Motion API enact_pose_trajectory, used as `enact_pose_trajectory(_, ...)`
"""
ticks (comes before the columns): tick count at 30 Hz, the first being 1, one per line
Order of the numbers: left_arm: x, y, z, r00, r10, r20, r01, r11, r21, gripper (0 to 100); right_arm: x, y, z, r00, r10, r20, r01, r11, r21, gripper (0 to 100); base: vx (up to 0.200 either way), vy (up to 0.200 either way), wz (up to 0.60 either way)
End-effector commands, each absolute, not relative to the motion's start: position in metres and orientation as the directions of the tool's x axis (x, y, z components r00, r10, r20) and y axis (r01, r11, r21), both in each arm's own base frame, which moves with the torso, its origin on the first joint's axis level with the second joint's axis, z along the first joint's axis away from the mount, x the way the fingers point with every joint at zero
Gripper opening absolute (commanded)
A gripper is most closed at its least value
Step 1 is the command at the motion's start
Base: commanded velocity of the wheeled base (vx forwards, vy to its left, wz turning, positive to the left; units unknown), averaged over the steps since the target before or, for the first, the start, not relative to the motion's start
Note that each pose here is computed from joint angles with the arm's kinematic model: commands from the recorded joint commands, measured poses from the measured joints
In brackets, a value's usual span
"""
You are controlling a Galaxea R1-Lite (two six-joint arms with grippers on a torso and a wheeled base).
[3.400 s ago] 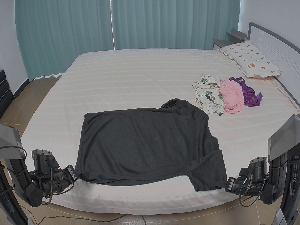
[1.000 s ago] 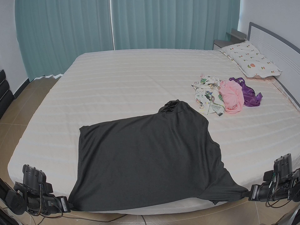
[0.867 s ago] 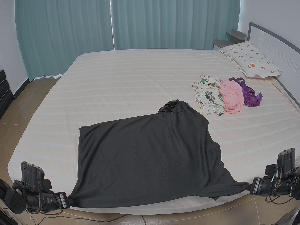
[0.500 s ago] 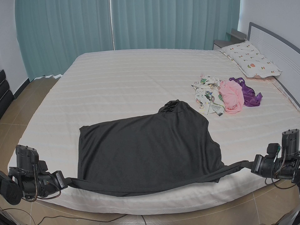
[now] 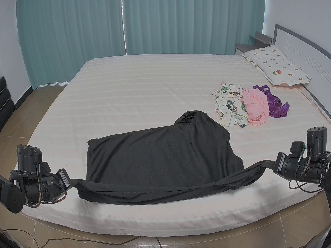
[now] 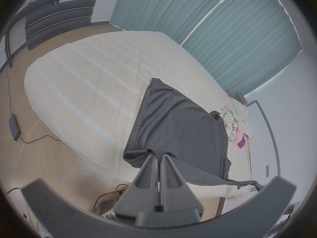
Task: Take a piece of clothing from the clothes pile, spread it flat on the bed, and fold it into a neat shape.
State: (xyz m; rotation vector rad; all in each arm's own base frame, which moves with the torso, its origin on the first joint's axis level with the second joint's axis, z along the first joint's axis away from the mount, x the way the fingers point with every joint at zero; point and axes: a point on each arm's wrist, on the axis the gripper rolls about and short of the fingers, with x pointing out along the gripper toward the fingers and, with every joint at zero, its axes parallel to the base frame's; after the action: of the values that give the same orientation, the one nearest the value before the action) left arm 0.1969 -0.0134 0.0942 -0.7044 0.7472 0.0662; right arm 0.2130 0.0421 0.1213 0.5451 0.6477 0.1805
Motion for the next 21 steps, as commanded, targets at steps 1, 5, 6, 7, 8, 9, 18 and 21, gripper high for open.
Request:
enact_pose_trajectory(1,0.202,-0.014,0.097,0.751,-0.185,-0.633,-0.295,0.765,-0.573,0,0.220,0.043,0.122,0.789,0.325,-0.521,0.005,0.845,0.535,0,0.000,0.000,0.00)
enact_pose_trajectory(5,0.208,-0.014,0.088,0.724,-0.183,-0.666,-0.316,0.770,-0.555,0,0.232,0.045,0.120,0.789,0.322,-0.524,0.008,0.846,0.534,0,0.000,0.000,0.00)
enact_pose_trajectory(6,0.212,-0.014,0.085,0.717,-0.182,-0.673,-0.323,0.769,-0.551,0,0.234,0.045,0.120,0.790,0.323,-0.521,0.007,0.845,0.534,0,0.000,0.000,0.00)
enact_pose_trajectory(7,0.216,-0.014,0.084,0.712,-0.180,-0.679,-0.328,0.770,-0.548,0,0.237,0.046,0.118,0.790,0.323,-0.521,0.007,0.845,0.534,0,0.000,0.000,0.00)
enact_pose_trajectory(8,0.216,-0.014,0.084,0.712,-0.180,-0.679,-0.328,0.770,-0.548,0,0.237,0.046,0.118,0.790,0.323,-0.521,0.007,0.845,0.534,0,0.000,0.000,0.00)
enact_pose_trajectory(9,0.223,-0.013,0.079,0.701,-0.174,-0.691,-0.345,0.766,-0.543,0,0.243,0.047,0.114,0.791,0.321,-0.520,0.006,0.846,0.533,0,0.000,0.000,0.00)
enact_pose_trajectory(18,0.249,-0.005,0.073,0.707,-0.149,-0.691,-0.389,0.735,-0.556,0,0.277,0.052,0.098,0.819,0.306,-0.485,-0.003,0.848,0.530,0,0.000,0.000,0.00)
enact_pose_trajectory(21,0.257,-0.005,0.071,0.720,-0.147,-0.678,-0.394,0.718,-0.574,0,0.283,0.053,0.094,0.815,0.301,-0.495,0.006,0.850,0.527,0,0.000,0.000,0.00)
